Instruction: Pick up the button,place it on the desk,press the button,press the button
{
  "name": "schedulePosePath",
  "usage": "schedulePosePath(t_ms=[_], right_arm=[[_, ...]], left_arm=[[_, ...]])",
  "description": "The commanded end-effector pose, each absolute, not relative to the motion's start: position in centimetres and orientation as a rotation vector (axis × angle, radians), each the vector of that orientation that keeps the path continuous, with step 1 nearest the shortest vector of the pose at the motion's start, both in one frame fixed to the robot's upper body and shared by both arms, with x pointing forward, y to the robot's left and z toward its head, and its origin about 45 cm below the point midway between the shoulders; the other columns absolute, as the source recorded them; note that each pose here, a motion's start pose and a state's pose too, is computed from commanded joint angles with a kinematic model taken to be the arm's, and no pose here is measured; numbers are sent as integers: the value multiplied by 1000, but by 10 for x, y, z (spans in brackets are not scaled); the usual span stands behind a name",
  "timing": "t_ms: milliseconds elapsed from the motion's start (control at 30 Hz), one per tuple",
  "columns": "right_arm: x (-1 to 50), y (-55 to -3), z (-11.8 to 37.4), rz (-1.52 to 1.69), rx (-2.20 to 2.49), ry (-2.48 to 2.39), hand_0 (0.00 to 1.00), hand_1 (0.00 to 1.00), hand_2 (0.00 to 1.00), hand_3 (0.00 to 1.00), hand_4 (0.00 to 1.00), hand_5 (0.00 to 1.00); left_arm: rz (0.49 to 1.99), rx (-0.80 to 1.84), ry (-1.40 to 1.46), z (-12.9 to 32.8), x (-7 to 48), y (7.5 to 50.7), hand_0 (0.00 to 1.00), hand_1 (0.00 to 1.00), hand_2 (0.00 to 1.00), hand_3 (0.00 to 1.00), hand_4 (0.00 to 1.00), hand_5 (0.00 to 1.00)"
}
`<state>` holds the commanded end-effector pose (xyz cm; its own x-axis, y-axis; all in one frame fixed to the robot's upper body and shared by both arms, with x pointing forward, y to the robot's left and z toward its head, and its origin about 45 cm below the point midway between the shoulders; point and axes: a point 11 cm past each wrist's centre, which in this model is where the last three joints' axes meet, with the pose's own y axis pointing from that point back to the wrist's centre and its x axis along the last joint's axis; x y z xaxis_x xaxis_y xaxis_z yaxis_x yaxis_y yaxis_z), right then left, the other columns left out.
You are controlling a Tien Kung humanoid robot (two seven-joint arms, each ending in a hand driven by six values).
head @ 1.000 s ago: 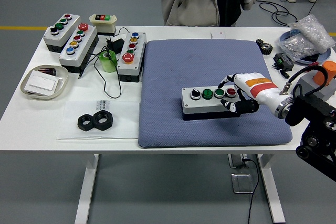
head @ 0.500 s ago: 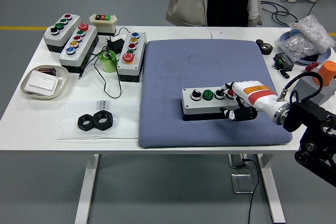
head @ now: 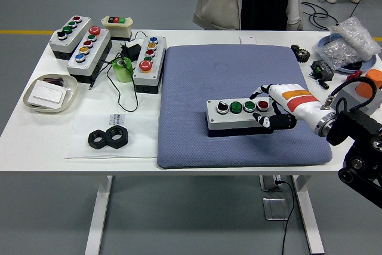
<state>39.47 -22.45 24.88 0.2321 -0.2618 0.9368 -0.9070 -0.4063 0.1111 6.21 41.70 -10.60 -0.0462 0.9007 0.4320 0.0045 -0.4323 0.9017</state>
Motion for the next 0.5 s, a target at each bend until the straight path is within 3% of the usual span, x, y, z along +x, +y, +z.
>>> schedulePosePath(t_ms=[33,67,233,267,433,467,500], right_arm=[[396,-226,252,1189,1818,-1098,127,2,106,685,667,314],[396,-228,255,1180,1821,-1117,215,27,147,735,681,357],[401,-243,269,1058,1879,-1252,215,27,147,735,681,357],[403,-249,273,1008,1903,-1307,497,346,461,900,714,626],[408,-276,287,837,1982,-1567,497,346,461,900,714,626],[409,-280,289,798,2001,-1603,853,750,812,928,704,646],[410,-286,290,761,2018,-1660,853,750,812,928,704,646]], left_arm=[[1571,1504,994,-106,62,417,689,665,769,797,724,998],[1571,1504,994,-106,62,417,689,665,768,796,722,998],[1575,1500,991,-106,63,417,689,665,768,796,722,998],[1576,1499,991,-106,64,417,688,665,768,796,720,998],[1579,1495,989,-105,66,417,688,665,768,796,720,998],[1579,1494,989,-105,66,417,688,665,767,796,721,998],[1579,1494,989,-105,66,417,688,665,767,796,721,998]])
